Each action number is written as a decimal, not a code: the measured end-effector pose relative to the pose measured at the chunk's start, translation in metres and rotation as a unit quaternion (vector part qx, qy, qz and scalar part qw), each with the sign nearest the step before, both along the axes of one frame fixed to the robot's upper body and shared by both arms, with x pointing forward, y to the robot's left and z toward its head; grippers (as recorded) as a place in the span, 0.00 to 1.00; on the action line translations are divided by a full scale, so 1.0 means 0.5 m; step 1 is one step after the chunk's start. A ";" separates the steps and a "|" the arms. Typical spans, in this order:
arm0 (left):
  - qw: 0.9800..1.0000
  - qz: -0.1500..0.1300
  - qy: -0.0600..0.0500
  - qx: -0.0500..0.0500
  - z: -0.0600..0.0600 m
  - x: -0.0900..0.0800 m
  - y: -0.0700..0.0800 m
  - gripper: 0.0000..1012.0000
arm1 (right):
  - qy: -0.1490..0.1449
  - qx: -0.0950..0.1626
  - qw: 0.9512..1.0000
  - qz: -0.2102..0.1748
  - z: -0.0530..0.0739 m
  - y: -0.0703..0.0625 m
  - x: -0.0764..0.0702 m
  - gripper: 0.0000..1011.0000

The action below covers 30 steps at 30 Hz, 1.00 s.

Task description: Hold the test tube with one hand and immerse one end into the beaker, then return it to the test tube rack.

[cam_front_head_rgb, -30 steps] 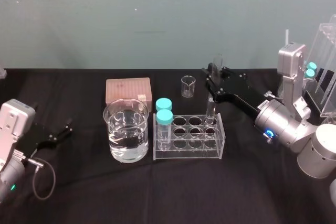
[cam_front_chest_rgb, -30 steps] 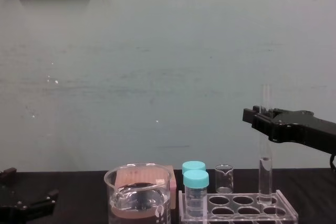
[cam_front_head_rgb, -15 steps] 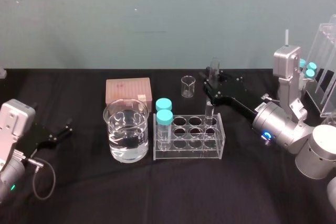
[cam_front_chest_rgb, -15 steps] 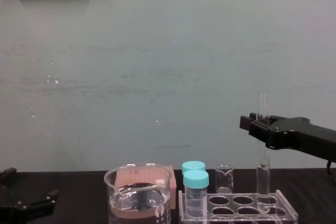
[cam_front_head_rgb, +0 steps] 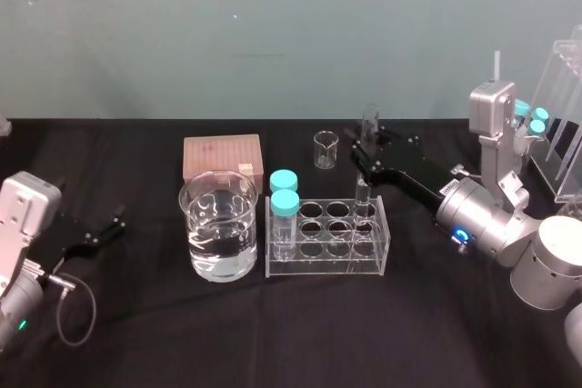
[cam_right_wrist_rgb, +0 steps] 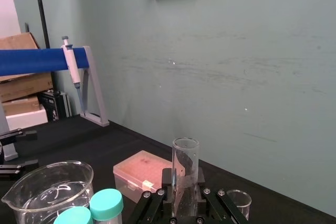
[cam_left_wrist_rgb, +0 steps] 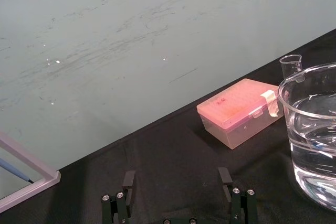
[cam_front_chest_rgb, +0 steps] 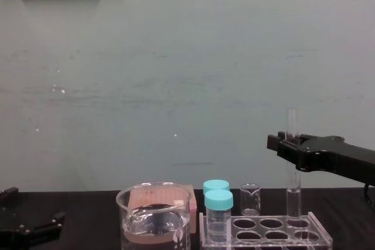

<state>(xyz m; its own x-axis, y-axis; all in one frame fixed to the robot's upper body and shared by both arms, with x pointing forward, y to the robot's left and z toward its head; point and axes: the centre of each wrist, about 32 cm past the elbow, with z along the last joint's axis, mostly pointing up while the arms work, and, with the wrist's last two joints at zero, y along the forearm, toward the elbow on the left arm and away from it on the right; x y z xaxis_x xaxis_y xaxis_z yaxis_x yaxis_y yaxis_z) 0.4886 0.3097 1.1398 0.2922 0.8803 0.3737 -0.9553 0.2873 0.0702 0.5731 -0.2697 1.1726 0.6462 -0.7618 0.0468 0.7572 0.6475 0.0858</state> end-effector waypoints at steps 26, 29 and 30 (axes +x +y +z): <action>1.000 0.000 0.000 0.000 0.000 0.000 0.000 0.99 | 0.017 -0.016 1.000 0.003 -0.012 -0.002 0.005 0.24; 1.000 0.000 0.000 0.000 0.000 0.000 0.000 0.99 | 0.019 -0.018 1.000 0.003 -0.014 -0.003 0.005 0.24; 1.000 0.000 0.000 0.000 0.000 0.000 0.000 0.99 | 0.019 -0.018 1.000 0.002 -0.014 -0.003 0.005 0.24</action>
